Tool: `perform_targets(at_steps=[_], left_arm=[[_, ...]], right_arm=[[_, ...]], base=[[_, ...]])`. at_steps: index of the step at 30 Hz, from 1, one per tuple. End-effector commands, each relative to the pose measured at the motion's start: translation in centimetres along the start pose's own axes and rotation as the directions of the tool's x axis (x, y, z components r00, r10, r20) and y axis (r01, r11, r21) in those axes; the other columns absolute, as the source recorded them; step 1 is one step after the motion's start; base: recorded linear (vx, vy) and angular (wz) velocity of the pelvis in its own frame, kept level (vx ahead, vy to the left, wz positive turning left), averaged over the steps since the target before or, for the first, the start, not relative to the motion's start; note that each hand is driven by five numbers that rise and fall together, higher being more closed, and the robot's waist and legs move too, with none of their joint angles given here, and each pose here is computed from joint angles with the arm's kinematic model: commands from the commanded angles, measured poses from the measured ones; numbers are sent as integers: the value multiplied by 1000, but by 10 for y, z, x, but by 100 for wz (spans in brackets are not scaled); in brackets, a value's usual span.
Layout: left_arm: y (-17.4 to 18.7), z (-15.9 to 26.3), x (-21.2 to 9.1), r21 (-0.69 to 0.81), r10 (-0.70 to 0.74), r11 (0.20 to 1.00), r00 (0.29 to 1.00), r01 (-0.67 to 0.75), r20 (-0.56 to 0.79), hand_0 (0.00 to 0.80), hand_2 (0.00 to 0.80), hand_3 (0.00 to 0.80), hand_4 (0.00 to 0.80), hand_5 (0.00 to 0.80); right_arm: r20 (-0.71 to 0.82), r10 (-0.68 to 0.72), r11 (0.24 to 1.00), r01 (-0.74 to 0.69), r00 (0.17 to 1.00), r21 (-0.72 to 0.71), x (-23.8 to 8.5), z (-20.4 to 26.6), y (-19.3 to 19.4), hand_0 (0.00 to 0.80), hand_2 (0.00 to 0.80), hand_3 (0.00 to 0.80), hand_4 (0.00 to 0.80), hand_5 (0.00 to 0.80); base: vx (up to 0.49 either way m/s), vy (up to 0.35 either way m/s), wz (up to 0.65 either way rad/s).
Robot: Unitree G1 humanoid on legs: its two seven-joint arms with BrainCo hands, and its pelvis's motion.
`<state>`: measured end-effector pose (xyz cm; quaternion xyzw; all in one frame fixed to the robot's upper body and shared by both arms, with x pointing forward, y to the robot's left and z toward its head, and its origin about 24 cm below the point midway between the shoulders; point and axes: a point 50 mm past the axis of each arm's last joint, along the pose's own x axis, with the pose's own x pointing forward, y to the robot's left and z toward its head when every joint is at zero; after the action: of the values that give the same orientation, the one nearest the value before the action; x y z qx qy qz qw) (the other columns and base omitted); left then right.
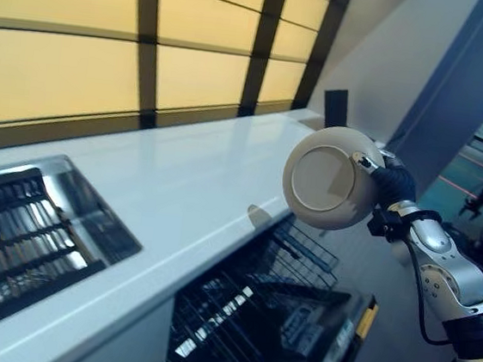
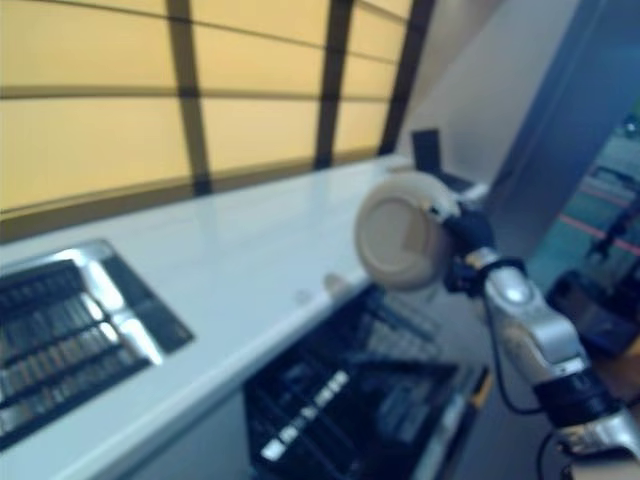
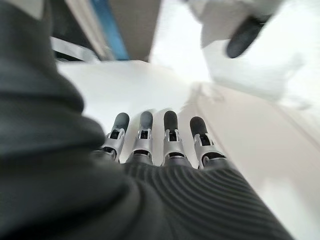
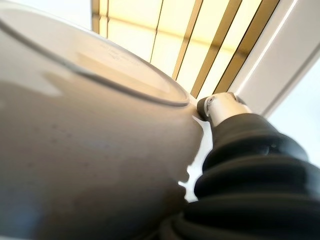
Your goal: Take plates into dishwasher
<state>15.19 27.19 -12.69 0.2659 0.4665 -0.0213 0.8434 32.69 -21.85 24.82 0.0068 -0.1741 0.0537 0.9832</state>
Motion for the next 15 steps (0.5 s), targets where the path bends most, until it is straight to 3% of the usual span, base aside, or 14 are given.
perform_targets(at_steps=[1, 6, 15], left_arm=[[12, 4, 1, 33, 33, 999, 999, -34, 25, 0, 0, 0, 0, 0], [-18, 14, 1, 50, -53, 998, 993, 48, 103, 0, 0, 0, 0, 0], [-29, 19, 2, 21, -66, 998, 993, 65, 97, 0, 0, 0, 0, 0]], right_arm=[[129, 15, 998, -22, 991, 59, -3, 25, -2, 800, 800, 800, 800, 800], [96, 11, 1000, -13, 995, 17, -8, 18, -6, 800, 800, 800, 800, 800], [15, 69, 989, -67, 997, -135, -13, 0, 5, 800, 800, 800, 800, 800]], base=[[-192, -382, -28], [-164, -211, 9], [-142, -25, 13]])
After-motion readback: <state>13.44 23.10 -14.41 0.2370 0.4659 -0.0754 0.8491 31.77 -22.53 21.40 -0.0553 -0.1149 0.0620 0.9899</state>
